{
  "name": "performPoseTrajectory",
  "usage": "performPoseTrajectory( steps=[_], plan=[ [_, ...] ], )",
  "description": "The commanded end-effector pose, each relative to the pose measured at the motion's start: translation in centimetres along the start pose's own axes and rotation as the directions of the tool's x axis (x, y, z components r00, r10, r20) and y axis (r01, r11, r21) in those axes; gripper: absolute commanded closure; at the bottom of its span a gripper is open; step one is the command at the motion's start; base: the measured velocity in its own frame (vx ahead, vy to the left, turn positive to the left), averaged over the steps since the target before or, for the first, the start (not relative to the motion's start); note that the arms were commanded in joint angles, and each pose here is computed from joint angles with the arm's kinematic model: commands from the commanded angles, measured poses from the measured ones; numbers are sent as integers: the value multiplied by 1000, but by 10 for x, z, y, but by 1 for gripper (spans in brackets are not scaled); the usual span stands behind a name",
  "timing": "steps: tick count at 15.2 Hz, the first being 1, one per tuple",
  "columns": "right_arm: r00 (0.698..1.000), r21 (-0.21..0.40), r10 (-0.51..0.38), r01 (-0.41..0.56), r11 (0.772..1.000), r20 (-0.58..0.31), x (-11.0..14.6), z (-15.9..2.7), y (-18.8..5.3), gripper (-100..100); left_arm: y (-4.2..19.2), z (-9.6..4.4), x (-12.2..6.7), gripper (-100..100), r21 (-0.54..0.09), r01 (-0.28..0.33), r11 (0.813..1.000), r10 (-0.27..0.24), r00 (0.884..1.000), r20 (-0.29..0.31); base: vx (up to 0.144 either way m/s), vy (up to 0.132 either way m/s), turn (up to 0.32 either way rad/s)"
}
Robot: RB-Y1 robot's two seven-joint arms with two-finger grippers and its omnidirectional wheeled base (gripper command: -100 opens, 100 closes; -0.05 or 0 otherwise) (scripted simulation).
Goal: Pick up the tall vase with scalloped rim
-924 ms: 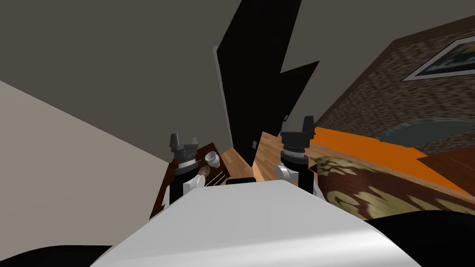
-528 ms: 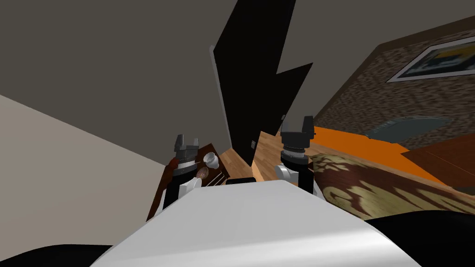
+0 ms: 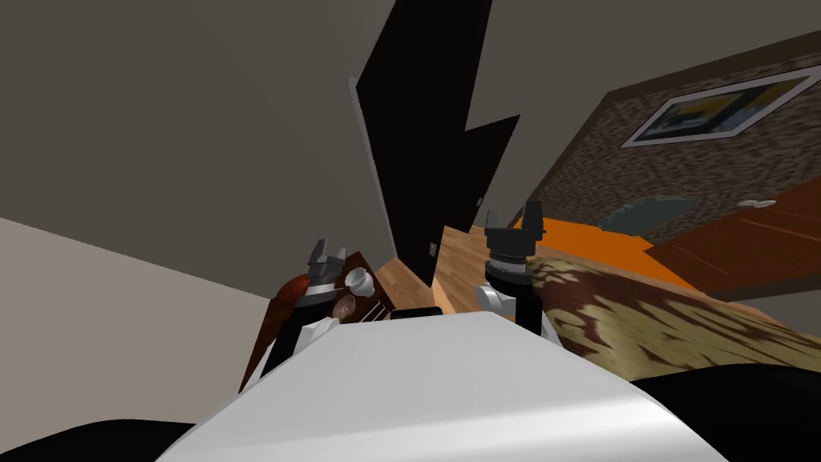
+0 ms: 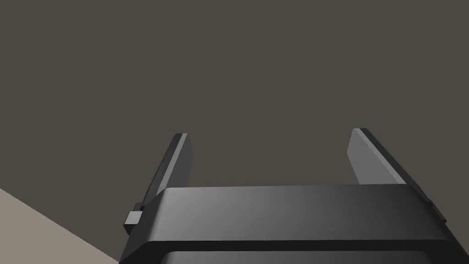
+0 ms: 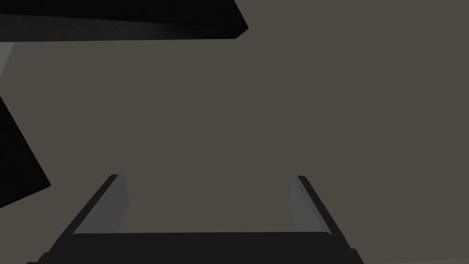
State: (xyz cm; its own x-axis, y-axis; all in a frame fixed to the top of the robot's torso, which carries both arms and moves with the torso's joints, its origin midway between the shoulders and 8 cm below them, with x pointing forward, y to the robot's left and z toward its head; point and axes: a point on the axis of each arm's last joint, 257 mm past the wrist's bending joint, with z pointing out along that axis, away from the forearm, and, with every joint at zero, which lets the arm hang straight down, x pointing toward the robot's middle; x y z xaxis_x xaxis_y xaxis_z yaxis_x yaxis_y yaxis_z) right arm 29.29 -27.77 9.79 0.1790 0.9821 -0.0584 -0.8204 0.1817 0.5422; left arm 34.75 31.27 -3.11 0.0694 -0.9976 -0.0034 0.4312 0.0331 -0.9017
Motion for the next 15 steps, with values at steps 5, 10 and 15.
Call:
performPoseTrajectory(
  steps=[5, 10, 15],
  plan=[
    [1000, 0, 0, 0, 1000, 0, 0, 0, 0, 0, 34, -12, -14, -100, -156, 8, 988, -7, 1000, 10, 8, 4, -137],
    [1000, 0, 0, 0, 1000, 0, 0, 0, 0, 0, 60, -27, -25, -100, -270, 22, 963, -15, 999, 29, 8, 6, -129],
    [1000, 0, 0, 0, 1000, 0, 0, 0, 0, 0, 92, -55, -44, -100, -421, 55, 905, -27, 997, 72, 9, 6, -162]
  ],
)
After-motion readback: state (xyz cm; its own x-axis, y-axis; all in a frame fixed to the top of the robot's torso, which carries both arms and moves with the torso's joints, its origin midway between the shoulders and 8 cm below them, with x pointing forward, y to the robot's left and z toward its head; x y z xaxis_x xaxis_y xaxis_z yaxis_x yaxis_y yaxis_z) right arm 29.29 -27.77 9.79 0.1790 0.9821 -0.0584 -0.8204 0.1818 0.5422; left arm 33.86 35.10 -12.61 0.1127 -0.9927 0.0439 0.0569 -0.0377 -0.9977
